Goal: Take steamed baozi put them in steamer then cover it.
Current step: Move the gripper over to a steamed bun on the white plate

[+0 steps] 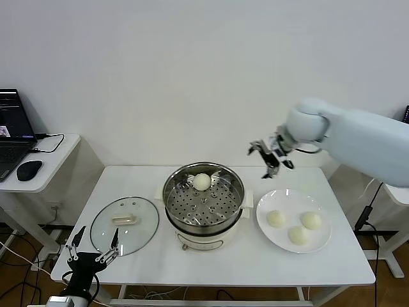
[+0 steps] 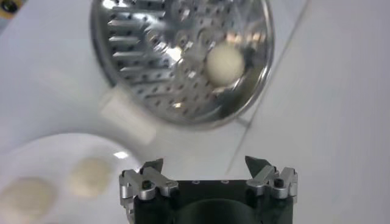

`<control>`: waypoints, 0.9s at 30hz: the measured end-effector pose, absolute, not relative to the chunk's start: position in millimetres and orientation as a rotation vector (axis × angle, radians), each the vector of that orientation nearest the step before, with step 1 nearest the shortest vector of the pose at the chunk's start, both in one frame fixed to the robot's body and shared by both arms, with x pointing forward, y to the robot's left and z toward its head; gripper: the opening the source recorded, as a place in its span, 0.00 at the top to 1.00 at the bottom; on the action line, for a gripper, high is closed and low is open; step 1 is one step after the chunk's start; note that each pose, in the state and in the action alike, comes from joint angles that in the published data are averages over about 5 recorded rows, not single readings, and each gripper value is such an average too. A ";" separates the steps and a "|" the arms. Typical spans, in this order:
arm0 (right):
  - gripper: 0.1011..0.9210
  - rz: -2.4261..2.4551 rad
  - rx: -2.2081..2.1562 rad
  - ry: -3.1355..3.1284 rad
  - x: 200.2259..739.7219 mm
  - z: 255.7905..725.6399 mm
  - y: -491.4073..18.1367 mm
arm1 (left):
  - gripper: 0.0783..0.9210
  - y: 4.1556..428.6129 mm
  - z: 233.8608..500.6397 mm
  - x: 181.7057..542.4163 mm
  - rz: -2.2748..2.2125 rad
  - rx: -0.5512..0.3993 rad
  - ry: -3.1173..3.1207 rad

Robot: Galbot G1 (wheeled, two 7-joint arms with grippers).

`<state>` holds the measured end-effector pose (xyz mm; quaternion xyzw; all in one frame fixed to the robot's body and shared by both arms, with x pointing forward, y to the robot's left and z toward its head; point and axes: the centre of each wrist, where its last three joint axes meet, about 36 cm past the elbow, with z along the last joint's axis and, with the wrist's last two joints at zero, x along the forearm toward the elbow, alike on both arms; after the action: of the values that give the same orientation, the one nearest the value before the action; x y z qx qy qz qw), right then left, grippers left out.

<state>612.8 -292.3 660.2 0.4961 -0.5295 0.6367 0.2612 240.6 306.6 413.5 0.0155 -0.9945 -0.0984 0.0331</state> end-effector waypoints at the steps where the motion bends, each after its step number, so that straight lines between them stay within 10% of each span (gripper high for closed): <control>1: 0.12 1.706 1.331 -1.435 610.2 654.9 -299.5 | 0.12 306.7 413.4 240.6 -0.304 0.047 -3.059; 27: 0.12 1.509 1.238 -1.410 610.9 507.4 -338.6 | 0.12 319.6 411.7 239.0 -0.328 0.101 -3.038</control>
<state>610.9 -338.6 507.4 0.4800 -0.5465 0.5849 0.3589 239.0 319.6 411.7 0.0331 -0.9928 -0.1070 0.0421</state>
